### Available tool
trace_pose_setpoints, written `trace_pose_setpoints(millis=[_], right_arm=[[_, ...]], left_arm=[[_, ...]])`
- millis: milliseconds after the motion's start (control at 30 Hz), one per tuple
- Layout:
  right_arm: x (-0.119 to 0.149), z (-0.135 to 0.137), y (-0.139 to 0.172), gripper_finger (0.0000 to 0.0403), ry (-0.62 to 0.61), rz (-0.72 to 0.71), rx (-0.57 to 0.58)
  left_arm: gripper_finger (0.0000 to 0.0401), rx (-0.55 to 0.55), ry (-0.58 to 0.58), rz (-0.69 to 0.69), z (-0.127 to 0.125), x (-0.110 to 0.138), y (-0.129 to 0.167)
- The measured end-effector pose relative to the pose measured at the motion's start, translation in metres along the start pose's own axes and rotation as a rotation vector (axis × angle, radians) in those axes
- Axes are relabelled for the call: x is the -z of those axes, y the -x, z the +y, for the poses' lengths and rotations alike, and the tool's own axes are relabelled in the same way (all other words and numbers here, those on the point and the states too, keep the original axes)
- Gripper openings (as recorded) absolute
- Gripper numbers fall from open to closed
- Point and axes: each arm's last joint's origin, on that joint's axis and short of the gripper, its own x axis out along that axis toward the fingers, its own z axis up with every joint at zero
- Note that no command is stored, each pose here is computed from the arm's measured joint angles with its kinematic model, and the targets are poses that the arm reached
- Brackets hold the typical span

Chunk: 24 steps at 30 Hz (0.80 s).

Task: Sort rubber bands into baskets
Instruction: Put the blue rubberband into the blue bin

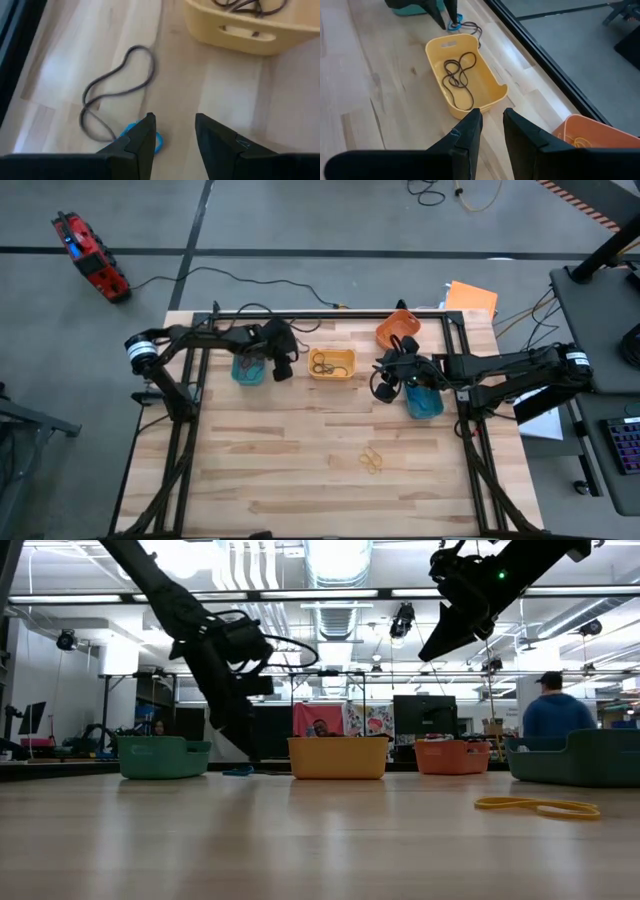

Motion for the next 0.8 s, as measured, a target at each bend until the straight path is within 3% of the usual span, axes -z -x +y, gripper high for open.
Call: trace_pose_setpoints(millis=[167, 533, 633, 800], right_arm=[[0.001, 0.0, 0.0, 0.0077, 0.004, 0.004, 0.0], [0.003, 0.0, -0.001, 0.0077, 0.029, 0.014, 0.002], [0.004, 0.0, -0.001, 0.0077, 0.032, 0.022, 0.003], [0.005, 0.0, -0.001, 0.0077, 0.035, 0.027, 0.004]], left_arm=[[0.0123, -0.076, 0.036, 0.058, 0.006, 0.0, -0.01], [0.0118, -0.068, 0.056, 0.113, 0.004, 0.007, -0.027], [0.0093, -0.064, 0.054, 0.114, 0.003, 0.007, -0.027], [0.001, -0.063, 0.047, 0.111, 0.004, 0.007, -0.027]])
